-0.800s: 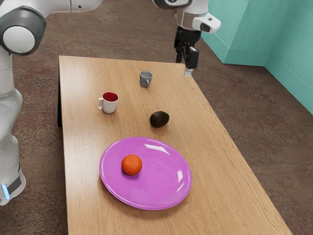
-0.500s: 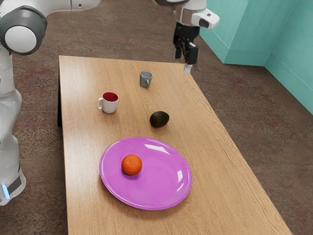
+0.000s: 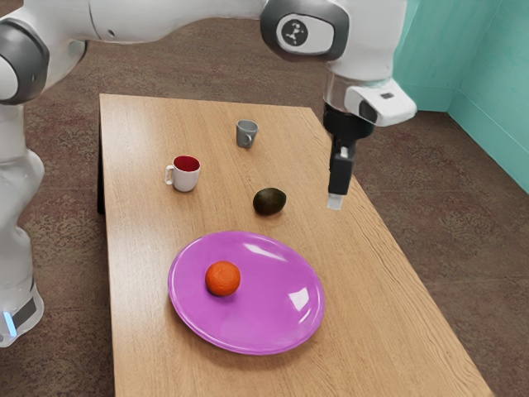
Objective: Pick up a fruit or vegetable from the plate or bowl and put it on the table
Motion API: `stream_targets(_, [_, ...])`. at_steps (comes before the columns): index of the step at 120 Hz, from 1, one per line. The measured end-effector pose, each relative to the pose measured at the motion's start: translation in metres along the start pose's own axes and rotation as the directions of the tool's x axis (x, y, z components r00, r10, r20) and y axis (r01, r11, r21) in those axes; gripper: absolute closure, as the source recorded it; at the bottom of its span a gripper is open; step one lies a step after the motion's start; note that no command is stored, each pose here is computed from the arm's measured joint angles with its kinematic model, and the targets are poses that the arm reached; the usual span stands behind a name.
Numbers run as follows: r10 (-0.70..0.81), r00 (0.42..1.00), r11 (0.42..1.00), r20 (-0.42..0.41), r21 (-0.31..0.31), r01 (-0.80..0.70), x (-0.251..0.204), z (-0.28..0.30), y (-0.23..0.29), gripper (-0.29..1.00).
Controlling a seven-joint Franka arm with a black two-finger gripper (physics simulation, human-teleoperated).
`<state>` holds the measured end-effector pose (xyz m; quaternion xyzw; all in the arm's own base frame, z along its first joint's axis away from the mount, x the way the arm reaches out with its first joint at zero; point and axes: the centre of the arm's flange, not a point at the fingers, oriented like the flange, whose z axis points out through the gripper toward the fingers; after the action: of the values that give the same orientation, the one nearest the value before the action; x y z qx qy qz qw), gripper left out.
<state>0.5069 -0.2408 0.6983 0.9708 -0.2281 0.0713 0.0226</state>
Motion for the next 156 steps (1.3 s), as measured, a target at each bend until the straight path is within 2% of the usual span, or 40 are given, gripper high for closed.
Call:
stream_targets(16, [0.050,0.999,0.999,0.001,-0.008,-0.050,-0.001,0.000,0.028,0.00])
stream_targets(36, [-0.037,0.999,0.999,0.013,0.007,0.036,-0.006,0.006,-0.020,0.00])
stream_targets(49, [-0.127,0.991,0.992,0.047,0.009,0.126,-0.040,0.031,-0.064,0.00])
stream_targets(59, [-0.171,0.982,0.985,0.084,-0.003,0.171,-0.085,0.065,-0.078,0.00])
stream_targets(77, [-0.169,0.983,0.985,0.070,-0.013,0.170,-0.132,0.090,-0.067,0.00])
stream_targets(110, [-0.084,0.996,0.996,0.031,-0.032,0.085,-0.161,0.102,-0.023,0.00])
stream_targets(156, [-0.055,0.993,0.997,0.100,-0.057,0.061,-0.169,0.159,-0.004,0.00])
